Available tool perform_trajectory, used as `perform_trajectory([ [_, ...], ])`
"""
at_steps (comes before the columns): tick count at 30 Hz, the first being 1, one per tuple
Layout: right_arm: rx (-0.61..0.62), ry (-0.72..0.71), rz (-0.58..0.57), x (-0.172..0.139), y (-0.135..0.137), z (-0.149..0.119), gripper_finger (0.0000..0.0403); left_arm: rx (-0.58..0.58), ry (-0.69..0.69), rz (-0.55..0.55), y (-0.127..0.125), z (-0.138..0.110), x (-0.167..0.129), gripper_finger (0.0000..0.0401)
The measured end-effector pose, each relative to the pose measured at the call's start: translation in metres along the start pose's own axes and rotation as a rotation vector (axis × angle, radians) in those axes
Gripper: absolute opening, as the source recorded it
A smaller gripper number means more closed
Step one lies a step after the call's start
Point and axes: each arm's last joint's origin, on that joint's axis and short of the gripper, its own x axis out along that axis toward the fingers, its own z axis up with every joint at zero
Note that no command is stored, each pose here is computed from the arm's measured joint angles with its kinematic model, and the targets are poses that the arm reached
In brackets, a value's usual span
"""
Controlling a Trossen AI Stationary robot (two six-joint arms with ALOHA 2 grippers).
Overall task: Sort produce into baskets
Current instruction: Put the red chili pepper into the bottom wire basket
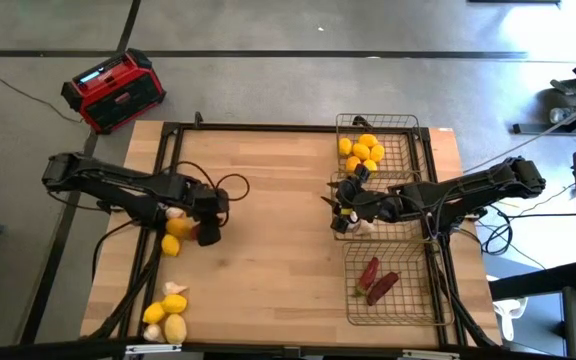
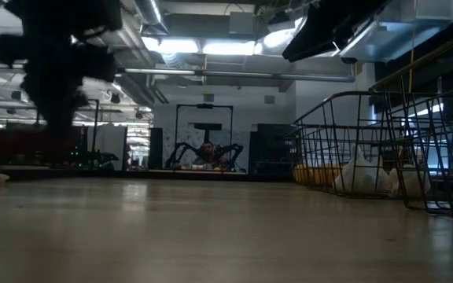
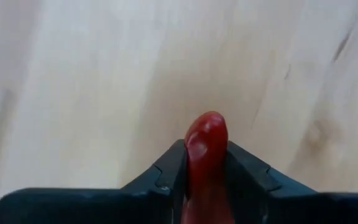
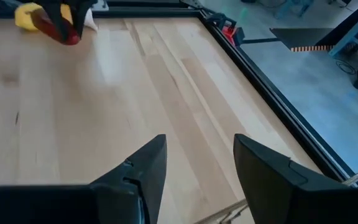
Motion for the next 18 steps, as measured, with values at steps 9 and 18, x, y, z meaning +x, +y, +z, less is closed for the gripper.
perform_trajectory([
  [9,0.020,-0.019,-0.016,0.000,0.000,0.002,0.0182,0.127,-0.304,0.049,-0.003,0.021,-0.055,0.0084],
  [18,0.074,-0.072,0.057,0.005,0.002,0.009,0.0221,0.268,-0.730,0.087,-0.009,0.043,-0.091,0.0086],
])
